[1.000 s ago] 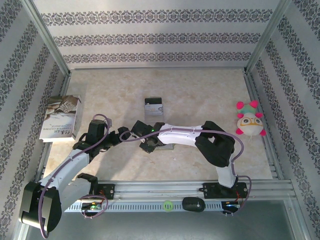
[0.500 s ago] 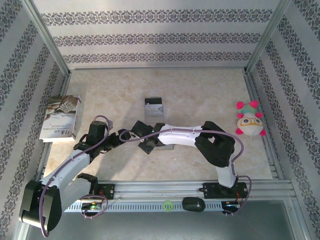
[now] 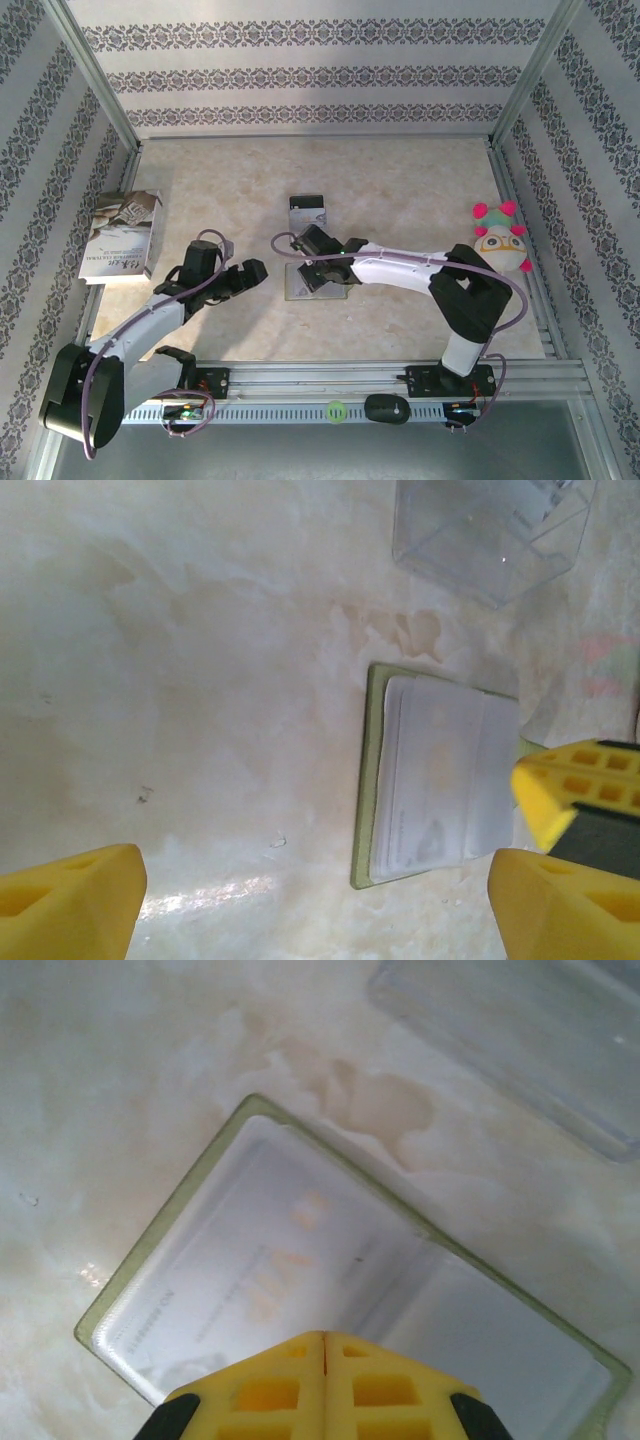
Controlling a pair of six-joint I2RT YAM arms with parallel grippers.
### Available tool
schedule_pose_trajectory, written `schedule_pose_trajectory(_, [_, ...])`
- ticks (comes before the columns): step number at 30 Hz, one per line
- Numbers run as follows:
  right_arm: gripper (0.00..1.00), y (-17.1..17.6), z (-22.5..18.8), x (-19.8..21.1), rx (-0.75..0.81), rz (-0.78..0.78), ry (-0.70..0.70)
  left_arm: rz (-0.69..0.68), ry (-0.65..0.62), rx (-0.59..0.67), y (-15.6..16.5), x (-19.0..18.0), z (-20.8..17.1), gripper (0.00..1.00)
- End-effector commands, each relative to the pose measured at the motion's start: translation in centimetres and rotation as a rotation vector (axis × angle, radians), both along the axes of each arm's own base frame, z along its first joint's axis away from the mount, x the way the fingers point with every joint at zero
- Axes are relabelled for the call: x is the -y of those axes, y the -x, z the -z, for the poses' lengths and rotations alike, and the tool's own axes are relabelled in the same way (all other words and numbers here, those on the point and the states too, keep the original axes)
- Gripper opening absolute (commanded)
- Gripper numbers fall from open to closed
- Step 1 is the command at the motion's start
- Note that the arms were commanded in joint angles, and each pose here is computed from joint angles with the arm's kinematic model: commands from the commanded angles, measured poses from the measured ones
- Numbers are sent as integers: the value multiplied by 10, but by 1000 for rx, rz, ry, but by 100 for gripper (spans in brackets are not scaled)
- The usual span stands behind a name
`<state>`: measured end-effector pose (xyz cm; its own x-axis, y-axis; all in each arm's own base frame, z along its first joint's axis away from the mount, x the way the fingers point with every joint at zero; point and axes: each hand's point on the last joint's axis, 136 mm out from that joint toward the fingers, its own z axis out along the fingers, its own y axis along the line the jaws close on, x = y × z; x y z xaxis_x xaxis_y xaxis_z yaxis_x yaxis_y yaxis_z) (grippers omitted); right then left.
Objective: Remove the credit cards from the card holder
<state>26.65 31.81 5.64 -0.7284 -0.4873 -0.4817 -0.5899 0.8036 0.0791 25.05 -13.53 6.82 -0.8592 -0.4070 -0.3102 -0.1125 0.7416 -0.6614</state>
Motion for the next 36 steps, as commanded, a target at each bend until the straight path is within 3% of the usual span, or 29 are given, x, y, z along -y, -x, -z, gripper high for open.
schedule_pose_trajectory(1, [2, 6, -6, -6, -31, 22, -73, 11, 17, 38, -9, 9, -10, 88])
schedule_pose_trajectory(3, [21, 12, -10, -16, -19, -32, -70, -1, -5, 45, -11, 5, -12, 88])
schedule_pose_trajectory(5, [33, 20, -10, -27, -6, -101, -34, -17, -32, 62, -11, -1, -17, 91])
schedule_pose_trajectory(17, [42, 31, 25, -33, -50, -184, 172, -33, -81, 60, -9, -10, -15, 94])
schedule_pose_trajectory(22, [36, 35, 44, -21, -65, -180, 244, -24, -61, 67, -10, -6, -16, 94])
schedule_pose_trajectory(30, [2, 34, 47, -22, -56, -166, 225, 15, -32, 72, -9, 2, -17, 89])
schedule_pose_trajectory(36, [0, 26, 23, -33, 0, -106, 46, 68, -43, 63, -9, 21, -11, 76])
